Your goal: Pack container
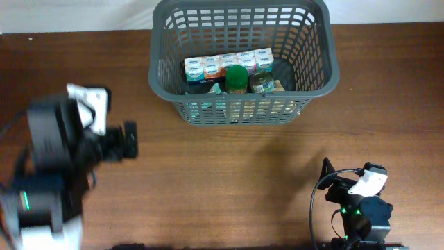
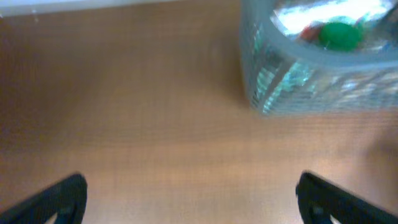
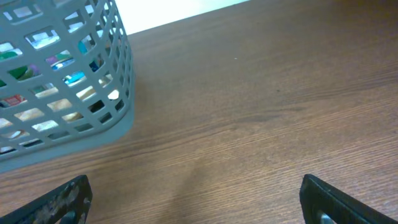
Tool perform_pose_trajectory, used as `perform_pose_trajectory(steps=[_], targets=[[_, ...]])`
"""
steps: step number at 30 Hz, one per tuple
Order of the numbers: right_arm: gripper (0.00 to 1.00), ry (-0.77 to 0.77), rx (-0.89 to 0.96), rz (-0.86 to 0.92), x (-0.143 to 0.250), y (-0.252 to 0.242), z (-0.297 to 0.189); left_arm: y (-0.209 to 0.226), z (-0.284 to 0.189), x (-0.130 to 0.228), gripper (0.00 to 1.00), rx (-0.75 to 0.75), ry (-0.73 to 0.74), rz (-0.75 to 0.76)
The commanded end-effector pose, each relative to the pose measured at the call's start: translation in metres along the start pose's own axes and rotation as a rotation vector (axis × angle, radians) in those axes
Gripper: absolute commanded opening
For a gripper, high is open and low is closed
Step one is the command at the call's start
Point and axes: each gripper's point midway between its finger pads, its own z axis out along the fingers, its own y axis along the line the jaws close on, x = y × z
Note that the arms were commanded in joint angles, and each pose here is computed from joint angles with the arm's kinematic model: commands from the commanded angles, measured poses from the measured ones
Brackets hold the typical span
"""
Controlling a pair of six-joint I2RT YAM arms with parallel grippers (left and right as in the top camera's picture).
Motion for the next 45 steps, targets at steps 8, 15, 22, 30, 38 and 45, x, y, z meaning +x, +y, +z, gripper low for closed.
perform_pose_trajectory(steps=[8,15,22,30,38,45], targets=[[0.99,0.0,-0.012,-0.004,0.002,0.002,0.0,-0.028,-0.034,0.02,0.99,0.06,-0.577,0.056],[0.99,0.0,-0.012,-0.004,0.002,0.002,0.0,-0.034,0.001,0.06,0.99,0.073,-0.641,0.062],[0.99,0.0,-0.012,-0.004,0.002,0.002,0.0,-0.037,0.041,0.084,0.99,0.069,-0.694,0.059],[0.99,0.0,-0.012,-0.004,0.002,0.002,0.0,-0.039,0.076,0.111,0.99,0.069,-0.708,0.059],[0.99,0.0,-0.012,-0.004,0.002,0.002,0.0,-0.04,0.089,0.125,0.99,0.071,-0.648,0.061],[0.99,0.0,-0.012,-0.004,0.002,0.002,0.0,-0.04,0.089,0.125,0.99,0.071,-0.648,0.061]])
